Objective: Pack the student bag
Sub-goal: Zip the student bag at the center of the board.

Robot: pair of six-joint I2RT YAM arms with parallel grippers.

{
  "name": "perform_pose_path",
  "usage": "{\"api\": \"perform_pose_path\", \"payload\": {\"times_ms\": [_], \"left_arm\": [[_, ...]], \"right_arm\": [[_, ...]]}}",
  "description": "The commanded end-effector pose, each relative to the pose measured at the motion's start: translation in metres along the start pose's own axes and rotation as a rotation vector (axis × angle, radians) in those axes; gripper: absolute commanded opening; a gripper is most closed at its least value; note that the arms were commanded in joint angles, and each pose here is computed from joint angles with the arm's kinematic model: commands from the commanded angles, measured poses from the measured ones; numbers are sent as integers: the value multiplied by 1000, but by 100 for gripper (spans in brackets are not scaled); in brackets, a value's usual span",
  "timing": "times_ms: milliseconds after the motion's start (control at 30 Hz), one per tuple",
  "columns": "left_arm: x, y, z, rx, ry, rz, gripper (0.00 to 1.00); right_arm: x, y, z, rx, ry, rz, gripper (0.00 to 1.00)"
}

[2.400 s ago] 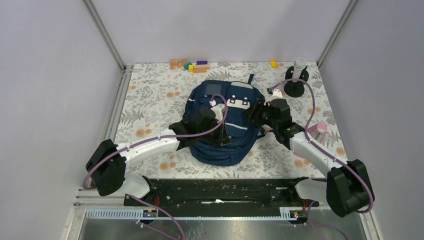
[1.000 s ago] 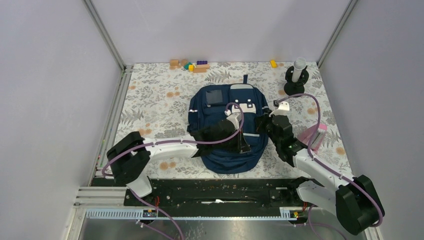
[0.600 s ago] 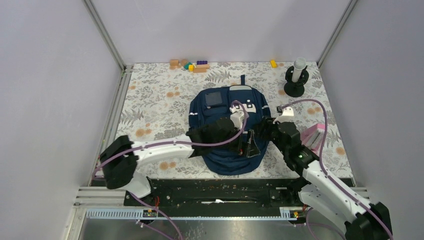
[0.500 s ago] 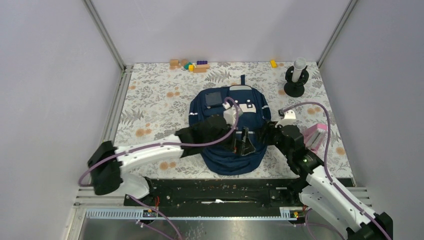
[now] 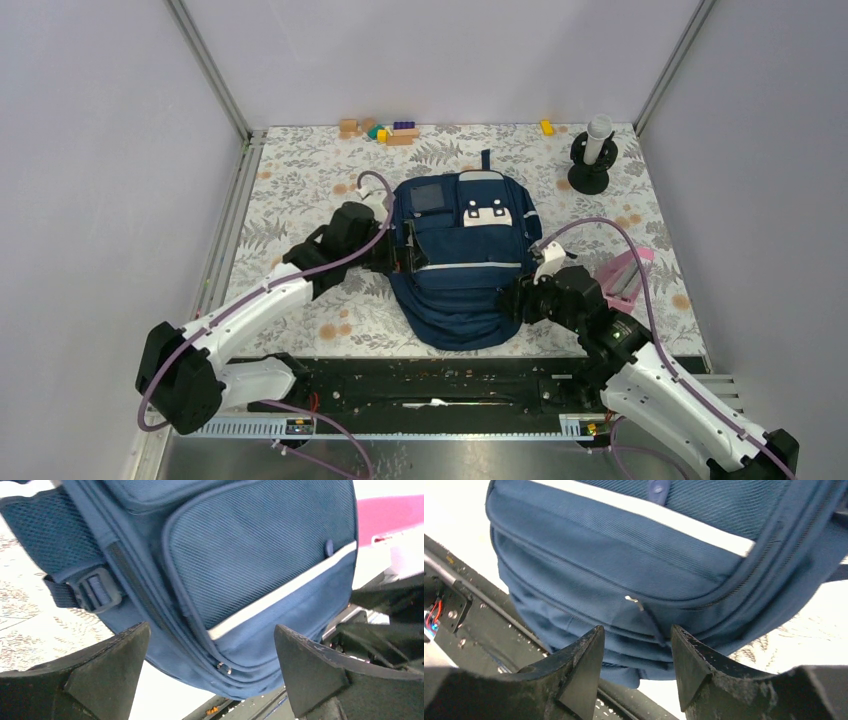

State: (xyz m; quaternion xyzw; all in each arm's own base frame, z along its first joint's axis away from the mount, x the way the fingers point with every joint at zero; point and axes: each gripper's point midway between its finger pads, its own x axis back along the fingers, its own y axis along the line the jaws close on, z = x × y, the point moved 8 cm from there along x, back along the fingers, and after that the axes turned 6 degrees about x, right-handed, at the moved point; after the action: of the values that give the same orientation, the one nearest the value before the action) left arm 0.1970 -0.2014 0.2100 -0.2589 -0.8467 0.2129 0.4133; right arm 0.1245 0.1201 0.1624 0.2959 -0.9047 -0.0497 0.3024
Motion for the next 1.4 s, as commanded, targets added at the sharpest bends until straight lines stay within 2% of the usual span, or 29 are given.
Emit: {"api": "perform_pose_path", "payload": {"times_ms": [0, 133, 267, 400, 467, 533, 667, 800, 1133, 1367], "left_arm": [[-5, 10, -16, 26, -22, 55, 99], [-15, 9, -20, 42, 6, 106, 96], [-28, 17, -20, 32, 45, 51, 93], [-37, 25, -14, 39, 80, 31, 85], [-42, 24, -11, 53, 99, 59, 74], [-47, 24, -8, 70, 120, 78, 59], [-55, 31, -4, 73, 145, 49, 20], [-58, 40, -4, 65, 169, 10, 2], [-61, 69, -18, 81, 120, -117, 0], [-63, 90, -27, 106, 70, -196, 0]], "right_arm": [[-1, 12, -1, 54, -25, -70, 58], [-7, 10, -3, 62, -30, -22, 57], [-17, 1, -1, 72, -40, 57, 53], [-24, -4, 1, 76, -33, 104, 38], [-27, -5, 2, 77, -29, 115, 29], [-29, -7, 1, 69, -30, 138, 19], [-26, -15, 0, 50, -46, 228, 0], [-22, -25, 1, 17, -78, 327, 0], [-18, -40, 13, -74, -69, 491, 0], [-22, -46, 3, -87, -74, 511, 0]]}}
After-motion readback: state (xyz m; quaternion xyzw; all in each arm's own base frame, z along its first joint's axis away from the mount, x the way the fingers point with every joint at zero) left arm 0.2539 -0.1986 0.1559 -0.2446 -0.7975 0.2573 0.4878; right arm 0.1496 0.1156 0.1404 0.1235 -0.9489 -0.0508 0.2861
